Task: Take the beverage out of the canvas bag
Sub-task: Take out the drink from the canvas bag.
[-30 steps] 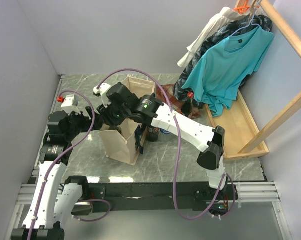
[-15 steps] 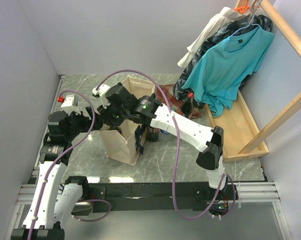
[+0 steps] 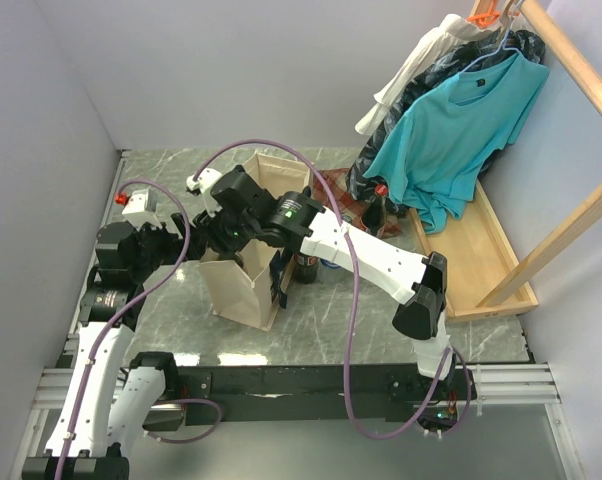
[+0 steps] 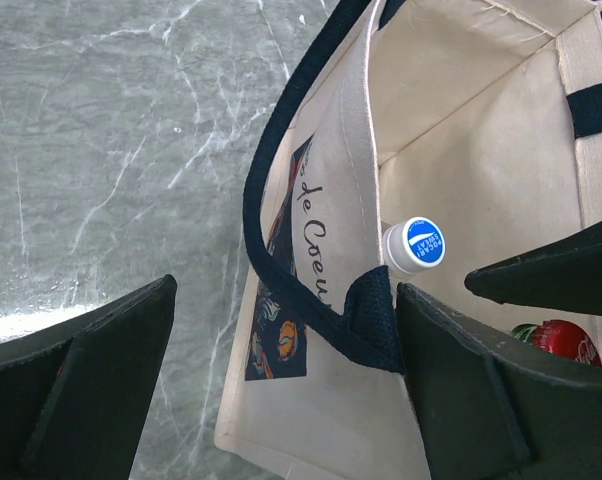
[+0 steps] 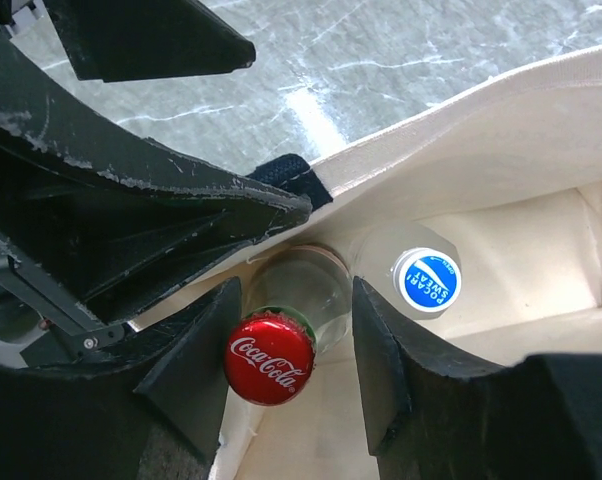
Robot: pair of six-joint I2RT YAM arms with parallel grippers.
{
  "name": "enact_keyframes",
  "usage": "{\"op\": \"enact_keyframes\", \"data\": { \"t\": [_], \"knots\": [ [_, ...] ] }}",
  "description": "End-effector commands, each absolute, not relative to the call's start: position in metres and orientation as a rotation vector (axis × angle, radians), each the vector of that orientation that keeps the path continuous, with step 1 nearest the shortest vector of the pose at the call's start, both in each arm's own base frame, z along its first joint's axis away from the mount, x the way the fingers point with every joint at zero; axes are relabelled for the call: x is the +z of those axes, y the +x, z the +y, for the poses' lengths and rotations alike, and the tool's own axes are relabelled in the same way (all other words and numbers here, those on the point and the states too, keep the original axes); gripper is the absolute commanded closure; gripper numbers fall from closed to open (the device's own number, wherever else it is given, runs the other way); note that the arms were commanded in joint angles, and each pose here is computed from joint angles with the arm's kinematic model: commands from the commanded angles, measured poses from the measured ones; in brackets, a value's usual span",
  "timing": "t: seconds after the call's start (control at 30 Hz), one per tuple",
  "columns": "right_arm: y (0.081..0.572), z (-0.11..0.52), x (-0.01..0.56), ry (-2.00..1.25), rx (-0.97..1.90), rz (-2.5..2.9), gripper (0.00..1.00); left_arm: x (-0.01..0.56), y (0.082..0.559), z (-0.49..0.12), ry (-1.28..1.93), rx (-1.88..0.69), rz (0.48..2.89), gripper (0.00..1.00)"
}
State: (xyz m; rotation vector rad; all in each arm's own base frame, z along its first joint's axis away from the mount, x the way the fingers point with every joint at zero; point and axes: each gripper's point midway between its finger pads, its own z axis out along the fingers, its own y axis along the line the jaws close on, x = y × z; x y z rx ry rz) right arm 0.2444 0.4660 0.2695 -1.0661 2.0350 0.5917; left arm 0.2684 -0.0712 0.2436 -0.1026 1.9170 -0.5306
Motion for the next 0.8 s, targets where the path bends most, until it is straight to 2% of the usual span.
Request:
{"op": "enact_keyframes", "data": {
  "t": [0.0, 0.17, 0.27, 0.33, 0.4, 0.63, 0.77],
  "knots": [
    [0.242, 0.458, 0.299, -1.021, 0.61, 1.979, 0.46, 0.246, 0.27, -0.071, -0.092, -0.519, 1.91, 0.04],
    [0.241, 0.456, 0.299, -1.024, 0.604, 1.985, 0.46, 0.246, 0.27, -0.07, -0.097, -0.516, 1.91, 0.04],
    [0.24, 0.456, 0.299, -1.029, 0.607, 1.985, 0.59, 0.246, 0.27, -0.07, -0.098, -0.515, 1.91, 0.04],
    [0.24, 0.457, 0.301, -1.033, 0.612, 1.981, 0.73, 0.246, 0.27, -0.07, -0.097, -0.514, 1.911, 0.04],
    [0.239, 0.457, 0.3, -1.038, 0.614, 1.987, 0.8, 0.246, 0.271, -0.07, -0.098, -0.515, 1.911, 0.03],
    [0.238, 0.456, 0.311, -1.023, 0.629, 1.966, 0.99, 0.245, 0.271, -0.07, -0.095, -0.517, 1.913, 0.04],
    [0.241, 0.456, 0.324, -1.001, 0.639, 1.925, 1.0, 0.245, 0.271, -0.07, -0.096, -0.515, 1.913, 0.04]
  ]
}}
